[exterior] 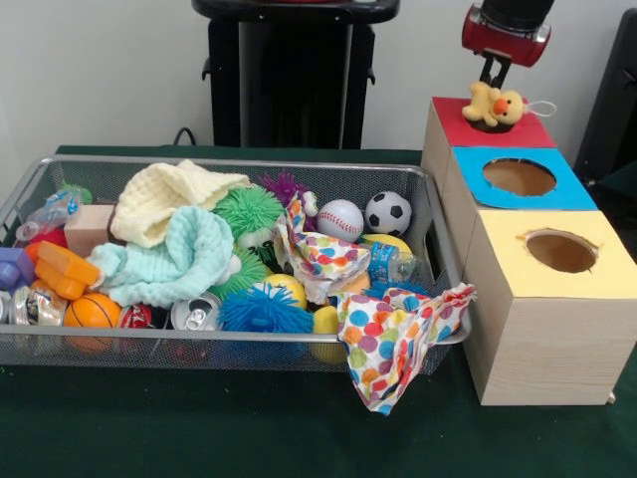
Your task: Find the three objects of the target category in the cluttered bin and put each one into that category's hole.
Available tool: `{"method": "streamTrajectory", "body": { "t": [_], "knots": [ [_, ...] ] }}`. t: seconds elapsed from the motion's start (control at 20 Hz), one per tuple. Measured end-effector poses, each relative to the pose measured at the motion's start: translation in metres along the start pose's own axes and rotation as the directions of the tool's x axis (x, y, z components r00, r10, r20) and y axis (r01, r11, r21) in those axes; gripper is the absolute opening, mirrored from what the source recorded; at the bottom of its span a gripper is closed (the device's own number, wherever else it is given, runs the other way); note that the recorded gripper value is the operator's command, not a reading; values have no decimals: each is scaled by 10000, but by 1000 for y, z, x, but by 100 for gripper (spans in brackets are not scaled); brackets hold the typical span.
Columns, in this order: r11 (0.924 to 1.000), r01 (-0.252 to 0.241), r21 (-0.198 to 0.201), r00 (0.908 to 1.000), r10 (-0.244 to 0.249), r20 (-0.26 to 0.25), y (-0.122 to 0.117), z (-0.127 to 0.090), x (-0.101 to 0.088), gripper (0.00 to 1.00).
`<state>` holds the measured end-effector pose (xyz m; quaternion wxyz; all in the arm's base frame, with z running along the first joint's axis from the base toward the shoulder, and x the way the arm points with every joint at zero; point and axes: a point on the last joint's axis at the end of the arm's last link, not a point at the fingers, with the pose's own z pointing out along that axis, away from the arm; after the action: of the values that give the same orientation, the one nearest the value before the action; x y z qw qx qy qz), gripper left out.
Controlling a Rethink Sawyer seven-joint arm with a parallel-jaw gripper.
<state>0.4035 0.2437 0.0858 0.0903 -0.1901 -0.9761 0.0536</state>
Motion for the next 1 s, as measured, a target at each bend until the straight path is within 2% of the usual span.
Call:
{"method": "streamTrajectory", "body": {
  "t": [1.0],
  "knots": [
    [9996,-259,-126,9987,253,-432,-5,-2,-7,0]
  ]
}}
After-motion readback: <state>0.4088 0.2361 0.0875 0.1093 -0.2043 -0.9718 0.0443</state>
